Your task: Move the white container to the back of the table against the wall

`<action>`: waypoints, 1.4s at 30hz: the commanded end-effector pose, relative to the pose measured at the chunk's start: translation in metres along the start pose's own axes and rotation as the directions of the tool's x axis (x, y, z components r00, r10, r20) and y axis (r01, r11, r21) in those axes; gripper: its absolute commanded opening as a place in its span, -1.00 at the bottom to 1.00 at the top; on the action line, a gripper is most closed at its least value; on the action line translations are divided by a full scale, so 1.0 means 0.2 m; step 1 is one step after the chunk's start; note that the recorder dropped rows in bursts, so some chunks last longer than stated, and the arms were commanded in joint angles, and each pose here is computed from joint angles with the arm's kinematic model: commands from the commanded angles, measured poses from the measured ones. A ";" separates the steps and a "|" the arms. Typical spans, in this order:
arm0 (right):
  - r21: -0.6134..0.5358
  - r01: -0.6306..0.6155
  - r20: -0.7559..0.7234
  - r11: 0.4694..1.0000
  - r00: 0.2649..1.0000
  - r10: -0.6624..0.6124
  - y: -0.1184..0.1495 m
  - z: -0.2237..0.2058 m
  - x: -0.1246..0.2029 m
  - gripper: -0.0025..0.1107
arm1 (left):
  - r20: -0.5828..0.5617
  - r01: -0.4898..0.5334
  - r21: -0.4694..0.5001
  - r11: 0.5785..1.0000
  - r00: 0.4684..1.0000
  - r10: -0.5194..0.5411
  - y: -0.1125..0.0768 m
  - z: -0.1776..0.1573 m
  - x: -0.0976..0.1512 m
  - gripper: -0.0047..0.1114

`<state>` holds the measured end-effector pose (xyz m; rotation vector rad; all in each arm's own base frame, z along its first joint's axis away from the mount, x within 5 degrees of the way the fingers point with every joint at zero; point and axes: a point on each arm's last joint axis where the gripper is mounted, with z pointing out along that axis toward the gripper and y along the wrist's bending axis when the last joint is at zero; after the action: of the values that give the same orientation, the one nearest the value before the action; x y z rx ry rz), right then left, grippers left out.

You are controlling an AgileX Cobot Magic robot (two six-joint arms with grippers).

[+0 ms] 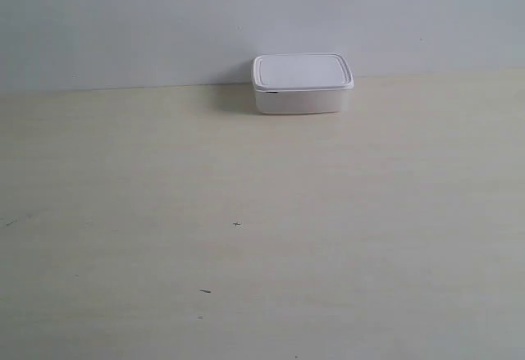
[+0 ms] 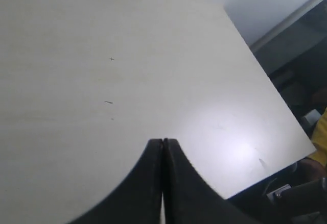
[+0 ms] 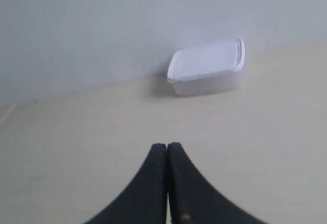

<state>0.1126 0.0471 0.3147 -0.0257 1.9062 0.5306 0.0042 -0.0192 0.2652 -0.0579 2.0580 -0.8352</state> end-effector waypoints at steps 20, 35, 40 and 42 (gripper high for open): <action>-0.117 -0.125 0.161 0.985 0.976 0.143 -0.09 -0.15 0.26 -0.96 | 0.442 -0.379 0.013 0.925 0.832 0.335 0.05 0.15 -0.06 -0.92; -0.052 -0.043 0.156 0.998 0.986 0.051 -0.19 -0.04 0.47 -0.96 | 0.346 -0.249 0.028 0.968 0.911 0.224 0.21 0.32 0.12 -0.92; -0.038 -0.049 0.171 0.998 0.984 0.055 -0.23 -0.02 0.55 -0.96 | 0.344 -0.251 0.027 0.968 0.911 0.227 0.21 0.32 0.12 -0.92; -0.036 -0.051 0.169 0.998 0.984 0.057 -0.23 -0.02 0.56 -0.96 | 0.344 -0.251 0.027 0.968 0.911 0.227 0.21 0.32 0.12 -0.92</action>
<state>0.0772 0.0300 0.2020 0.0504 1.7602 0.5879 0.0486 -0.0292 0.2003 0.0908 1.6785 -0.6803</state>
